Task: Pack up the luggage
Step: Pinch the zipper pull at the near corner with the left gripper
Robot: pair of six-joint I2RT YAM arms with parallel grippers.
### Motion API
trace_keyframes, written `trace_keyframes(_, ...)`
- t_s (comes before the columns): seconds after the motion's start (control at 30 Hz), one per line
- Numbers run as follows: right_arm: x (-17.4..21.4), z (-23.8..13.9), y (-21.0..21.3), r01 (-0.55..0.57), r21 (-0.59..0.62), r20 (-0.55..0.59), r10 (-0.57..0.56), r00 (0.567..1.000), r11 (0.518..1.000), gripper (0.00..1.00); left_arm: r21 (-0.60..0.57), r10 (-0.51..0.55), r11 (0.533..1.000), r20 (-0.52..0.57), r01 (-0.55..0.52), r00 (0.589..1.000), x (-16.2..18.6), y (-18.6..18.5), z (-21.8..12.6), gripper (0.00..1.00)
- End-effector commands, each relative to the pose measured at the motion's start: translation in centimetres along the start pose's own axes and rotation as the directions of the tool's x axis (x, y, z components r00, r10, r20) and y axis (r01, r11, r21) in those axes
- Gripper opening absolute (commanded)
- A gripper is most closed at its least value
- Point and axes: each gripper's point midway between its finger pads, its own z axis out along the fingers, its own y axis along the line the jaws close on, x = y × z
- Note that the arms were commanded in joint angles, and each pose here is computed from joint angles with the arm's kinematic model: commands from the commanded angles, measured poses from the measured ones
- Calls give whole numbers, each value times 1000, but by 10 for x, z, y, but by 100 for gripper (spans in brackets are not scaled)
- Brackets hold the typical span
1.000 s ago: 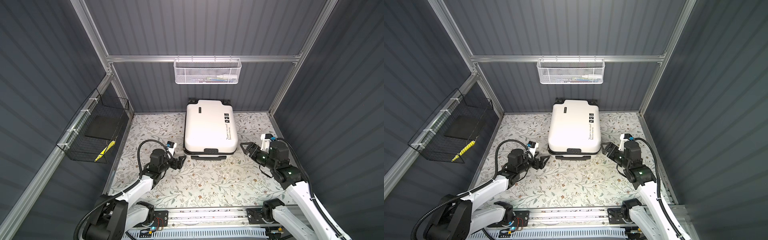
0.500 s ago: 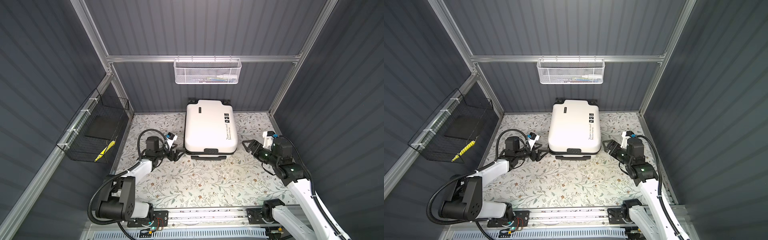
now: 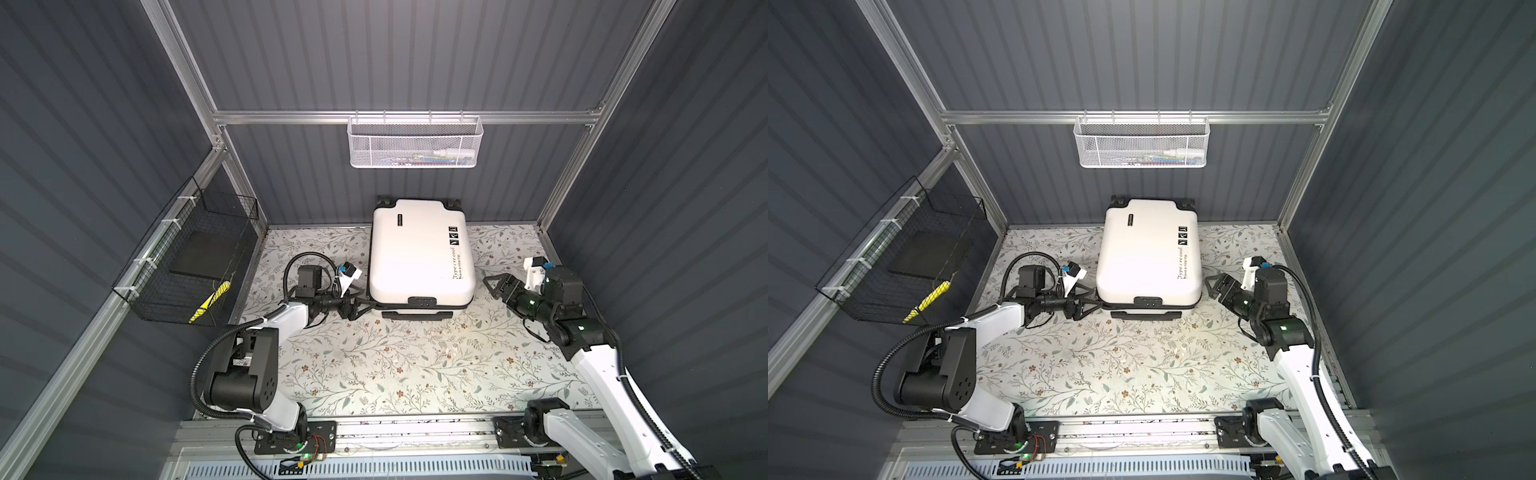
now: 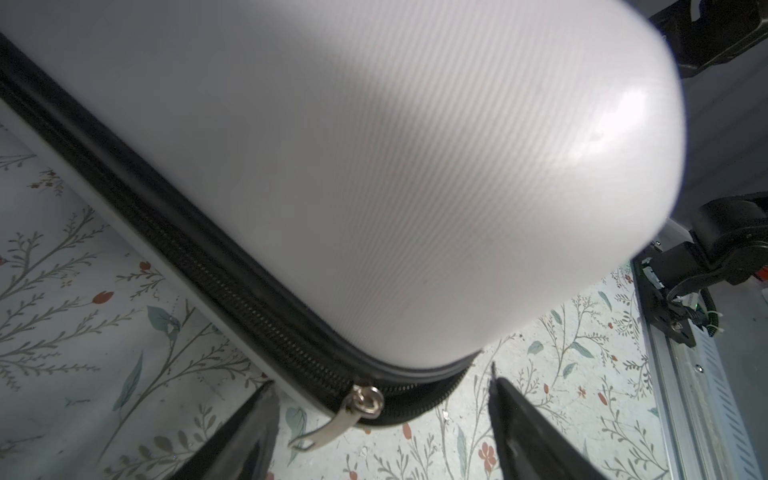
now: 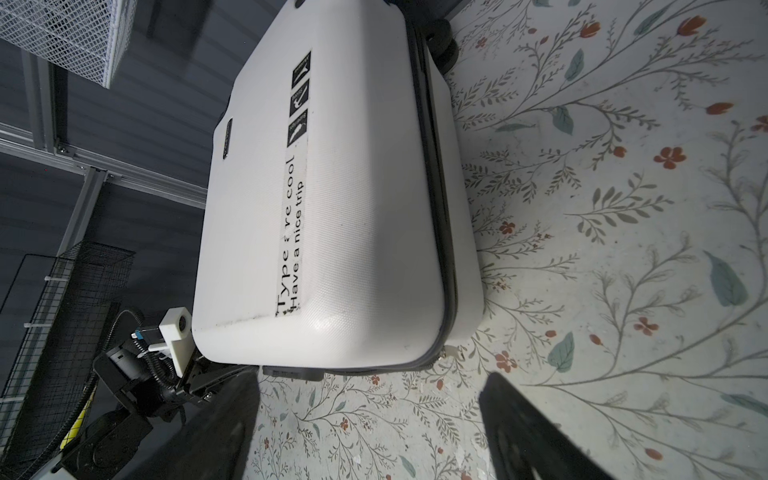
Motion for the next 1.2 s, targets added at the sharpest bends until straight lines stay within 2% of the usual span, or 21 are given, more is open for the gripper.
trace_keyframes(0.0,-7,-3,10,16,-39,18,-15,1000,999,85,28,10,1000,-12,-10,1000,-3,1,0,80)
trace_keyframes(0.23,-8,-7,12,18,-41,26,-17,1000,999,85,30,-28,999,-52,30,998,1,7,3,80)
trace_keyframes(0.57,-11,-10,16,16,-48,35,-14,999,999,85,83,-37,996,-80,43,996,6,-7,0,70)
trace_keyframes(0.97,-13,-4,17,4,-55,24,-2,1000,999,85,69,-36,997,-84,42,996,12,-17,-7,48)
trace_keyframes(1.17,-13,-3,16,2,-54,25,-1,1000,999,85,55,-46,997,-87,51,995,13,-15,-6,30)
